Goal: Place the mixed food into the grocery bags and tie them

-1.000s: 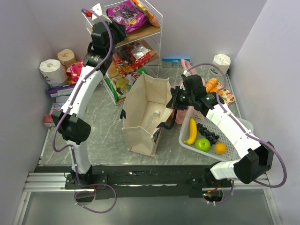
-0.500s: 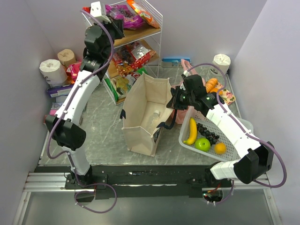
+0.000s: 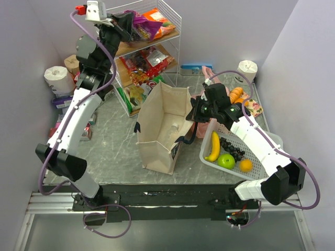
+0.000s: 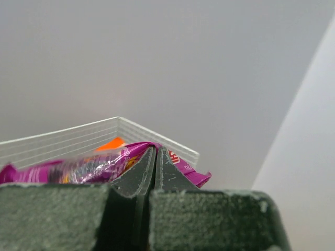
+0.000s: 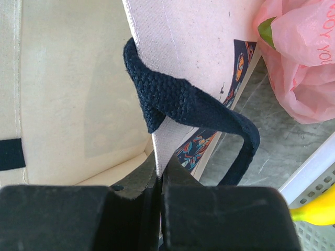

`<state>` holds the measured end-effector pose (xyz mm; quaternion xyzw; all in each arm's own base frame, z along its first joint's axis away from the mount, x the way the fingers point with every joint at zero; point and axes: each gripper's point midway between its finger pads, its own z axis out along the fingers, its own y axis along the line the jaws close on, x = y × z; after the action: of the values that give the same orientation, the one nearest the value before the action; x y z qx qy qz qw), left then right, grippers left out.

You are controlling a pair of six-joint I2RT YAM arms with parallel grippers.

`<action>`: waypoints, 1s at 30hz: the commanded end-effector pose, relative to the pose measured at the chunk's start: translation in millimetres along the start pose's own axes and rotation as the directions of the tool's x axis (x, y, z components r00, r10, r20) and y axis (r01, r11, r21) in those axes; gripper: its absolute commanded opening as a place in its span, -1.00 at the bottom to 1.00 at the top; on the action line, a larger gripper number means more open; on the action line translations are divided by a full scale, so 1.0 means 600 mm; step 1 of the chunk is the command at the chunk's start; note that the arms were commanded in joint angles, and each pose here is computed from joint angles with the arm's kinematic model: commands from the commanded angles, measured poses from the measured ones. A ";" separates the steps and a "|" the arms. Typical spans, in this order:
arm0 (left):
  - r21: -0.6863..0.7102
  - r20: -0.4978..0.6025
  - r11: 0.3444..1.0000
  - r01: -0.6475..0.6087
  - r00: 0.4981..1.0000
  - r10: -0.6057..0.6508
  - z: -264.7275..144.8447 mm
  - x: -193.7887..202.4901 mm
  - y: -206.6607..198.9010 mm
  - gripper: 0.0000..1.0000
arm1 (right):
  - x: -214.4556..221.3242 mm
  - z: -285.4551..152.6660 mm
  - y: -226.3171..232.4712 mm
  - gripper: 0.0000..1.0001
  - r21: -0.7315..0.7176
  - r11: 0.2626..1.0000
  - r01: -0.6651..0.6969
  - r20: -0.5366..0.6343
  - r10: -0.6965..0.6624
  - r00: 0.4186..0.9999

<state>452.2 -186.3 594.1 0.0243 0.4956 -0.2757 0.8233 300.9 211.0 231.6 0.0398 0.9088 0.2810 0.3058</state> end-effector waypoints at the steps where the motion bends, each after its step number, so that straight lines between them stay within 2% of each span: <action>1: 0.227 0.214 0.972 -0.067 0.977 0.017 -0.049 -0.175 -0.111 -0.98 | -0.052 -0.027 0.029 -0.94 -0.058 0.998 0.032 0.119 -0.025 0.993; 4: 0.311 0.160 0.950 -0.042 0.987 -0.009 -0.076 -0.175 -0.145 -0.98 | -0.052 -0.023 0.027 -0.94 -0.052 0.998 0.030 0.116 -0.024 0.993; 6: 0.363 0.106 0.932 -0.005 0.994 -0.036 -0.097 -0.151 -0.173 -0.98 | -0.053 -0.023 0.025 -0.94 -0.048 0.998 0.030 0.117 -0.025 0.993; 7: 0.381 0.108 0.925 0.004 0.993 -0.049 -0.117 -0.166 -0.187 -0.98 | -0.052 -0.021 0.024 -0.94 -0.045 0.999 0.029 0.113 -0.024 0.993; 10: 0.420 -0.006 0.900 0.118 0.992 -0.127 -0.165 -0.129 -0.235 -0.98 | -0.055 -0.019 0.024 -0.95 -0.044 0.999 0.029 0.114 -0.024 0.993; 11: 0.402 -0.073 0.901 0.162 0.987 -0.145 -0.175 -0.082 -0.233 -0.98 | -0.056 -0.019 0.024 -0.95 -0.045 0.999 0.026 0.114 -0.021 0.993; 12: 0.401 -0.090 0.896 0.191 0.981 -0.170 -0.194 -0.082 -0.236 -0.98 | -0.055 -0.019 0.027 -0.95 -0.050 0.998 0.028 0.112 -0.022 0.993; 13: 0.398 -0.136 0.884 0.246 0.968 -0.209 -0.206 -0.063 -0.245 -0.98 | -0.053 -0.017 0.025 -0.95 -0.047 0.999 0.023 0.107 -0.018 0.994; 14: 0.371 -0.223 0.886 0.277 0.953 -0.205 -0.221 -0.006 -0.242 -0.98 | -0.053 -0.017 0.025 -0.95 -0.050 0.999 0.020 0.107 -0.014 0.994; 16: 0.358 -0.306 0.883 0.304 0.931 -0.197 -0.246 0.036 -0.251 -0.98 | -0.050 -0.015 0.024 -0.95 -0.049 0.999 0.020 0.100 -0.015 0.995; 20: 0.272 -0.496 0.920 0.284 0.860 -0.119 -0.293 0.163 -0.222 -0.98 | -0.048 -0.016 0.020 -0.95 -0.040 0.999 0.014 0.099 -0.010 0.995; 21: 0.234 -0.566 0.933 0.273 0.818 -0.098 -0.312 0.203 -0.210 -0.98 | -0.045 -0.016 0.019 -0.95 -0.038 0.999 0.011 0.097 -0.007 0.995; 25: 0.155 -0.642 0.965 0.211 0.764 -0.064 -0.349 0.278 -0.169 -0.98 | -0.040 -0.017 0.015 -0.95 -0.034 0.999 0.006 0.091 -0.003 0.996; 28: 0.171 -0.716 0.959 0.225 0.697 -0.036 -0.381 0.326 -0.171 -0.98 | -0.039 -0.018 0.016 -0.95 -0.035 0.999 0.000 0.092 0.003 0.996; 29: 0.188 -0.728 0.952 0.241 0.685 -0.030 -0.381 0.325 -0.178 -0.80 | -0.039 -0.018 0.015 -0.95 -0.034 0.999 0.001 0.091 0.002 0.996; 30: 0.194 -0.747 0.949 0.248 0.665 -0.021 -0.383 0.335 -0.182 -0.51 | -0.038 -0.017 0.015 -0.95 -0.035 0.999 0.000 0.088 0.003 0.996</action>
<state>287.4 -281.6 292.8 0.1849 0.7850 -0.3398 0.4839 300.6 209.2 230.3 0.0412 0.9103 0.2787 0.3034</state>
